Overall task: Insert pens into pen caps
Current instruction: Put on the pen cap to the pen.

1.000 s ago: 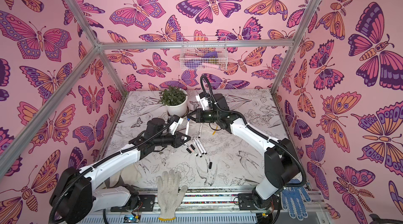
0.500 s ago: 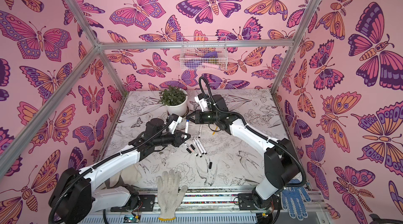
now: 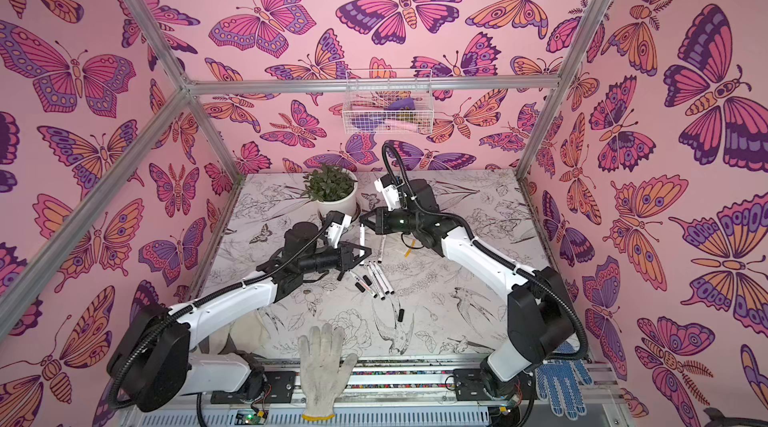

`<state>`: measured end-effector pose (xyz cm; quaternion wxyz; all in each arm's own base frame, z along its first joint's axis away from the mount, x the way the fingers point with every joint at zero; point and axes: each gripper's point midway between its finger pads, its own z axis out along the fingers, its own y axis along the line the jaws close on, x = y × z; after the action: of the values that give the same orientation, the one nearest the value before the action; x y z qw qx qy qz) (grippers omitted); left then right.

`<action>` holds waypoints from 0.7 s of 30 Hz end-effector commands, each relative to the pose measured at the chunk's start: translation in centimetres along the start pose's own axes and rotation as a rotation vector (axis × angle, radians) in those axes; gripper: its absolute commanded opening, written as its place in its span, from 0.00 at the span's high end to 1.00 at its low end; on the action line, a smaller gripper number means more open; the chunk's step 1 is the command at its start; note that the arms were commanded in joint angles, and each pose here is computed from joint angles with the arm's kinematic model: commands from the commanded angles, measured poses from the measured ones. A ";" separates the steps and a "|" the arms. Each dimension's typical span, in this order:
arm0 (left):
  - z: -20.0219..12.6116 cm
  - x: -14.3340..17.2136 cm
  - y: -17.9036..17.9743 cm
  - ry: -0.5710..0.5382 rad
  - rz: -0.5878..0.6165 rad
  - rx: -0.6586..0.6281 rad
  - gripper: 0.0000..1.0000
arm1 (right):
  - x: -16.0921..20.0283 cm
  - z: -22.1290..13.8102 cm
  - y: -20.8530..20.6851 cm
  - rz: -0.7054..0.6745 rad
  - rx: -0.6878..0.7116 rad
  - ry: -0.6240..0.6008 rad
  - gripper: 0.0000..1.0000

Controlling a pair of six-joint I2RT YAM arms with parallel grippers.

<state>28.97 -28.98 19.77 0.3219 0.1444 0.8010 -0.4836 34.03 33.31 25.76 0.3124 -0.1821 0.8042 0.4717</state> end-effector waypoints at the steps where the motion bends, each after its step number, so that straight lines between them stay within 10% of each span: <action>1: -0.9 -6.2 -0.4 -0.211 0.006 -0.026 1.00 | 4.8 -0.9 0.8 -0.024 -0.020 0.177 1.00; 21: -3.8 -9.9 1.7 -0.350 0.079 -0.264 1.00 | 13.7 -2.9 -0.9 -0.033 0.035 0.393 1.00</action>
<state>27.71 -28.97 18.93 0.3209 0.1858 0.8156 -0.4442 31.73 31.76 24.89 0.3432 -0.2243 0.8018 0.4347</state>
